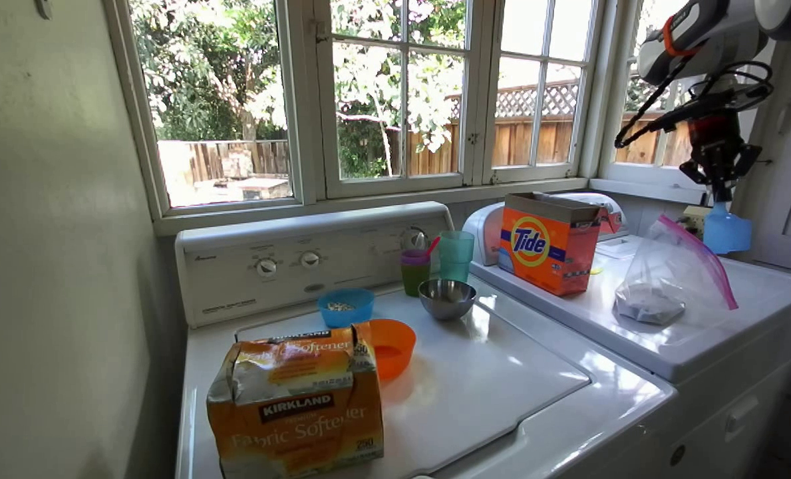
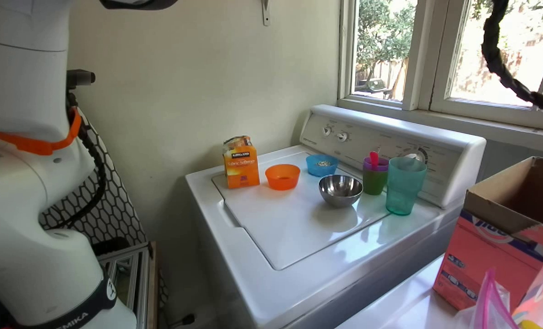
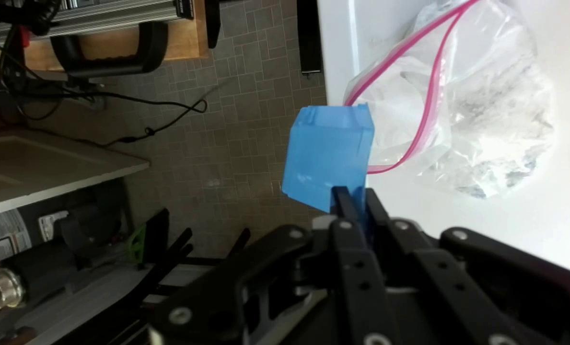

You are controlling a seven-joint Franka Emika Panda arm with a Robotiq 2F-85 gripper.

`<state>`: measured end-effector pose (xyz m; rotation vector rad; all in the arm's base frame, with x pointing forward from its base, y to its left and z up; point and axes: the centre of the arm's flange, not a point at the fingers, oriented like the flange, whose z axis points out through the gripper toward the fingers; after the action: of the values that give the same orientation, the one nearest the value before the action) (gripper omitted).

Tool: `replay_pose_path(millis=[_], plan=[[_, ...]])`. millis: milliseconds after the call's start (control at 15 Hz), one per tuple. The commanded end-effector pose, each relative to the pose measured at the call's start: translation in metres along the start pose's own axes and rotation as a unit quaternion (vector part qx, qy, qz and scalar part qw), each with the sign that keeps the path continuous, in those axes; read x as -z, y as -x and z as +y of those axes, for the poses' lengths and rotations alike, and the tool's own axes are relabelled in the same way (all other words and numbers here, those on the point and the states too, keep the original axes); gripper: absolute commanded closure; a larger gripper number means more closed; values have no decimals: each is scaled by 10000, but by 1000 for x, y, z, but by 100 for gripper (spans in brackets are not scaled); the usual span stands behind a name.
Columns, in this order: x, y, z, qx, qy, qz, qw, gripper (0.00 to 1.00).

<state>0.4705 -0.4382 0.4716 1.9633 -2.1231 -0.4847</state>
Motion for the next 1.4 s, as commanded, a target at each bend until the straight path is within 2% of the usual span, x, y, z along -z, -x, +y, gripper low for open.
replay_pose_path(millis=[0, 67, 267, 600, 933, 1067, 1333], plan=[[0, 0, 0, -25, -13, -19, 10000, 92], [0, 0, 0, -35, -18, -27, 10000, 98], [3, 7, -1, -699, -147, -109, 9974, 98], [3, 16, -8, -2009, -267, -161, 9791, 98], [0, 17, -16, -2783, -197, -147, 9602, 98], [-3, 17, -21, -2937, -125, -162, 9557, 98], [-12, 12, -34, -2833, 104, -522, 9576, 98]])
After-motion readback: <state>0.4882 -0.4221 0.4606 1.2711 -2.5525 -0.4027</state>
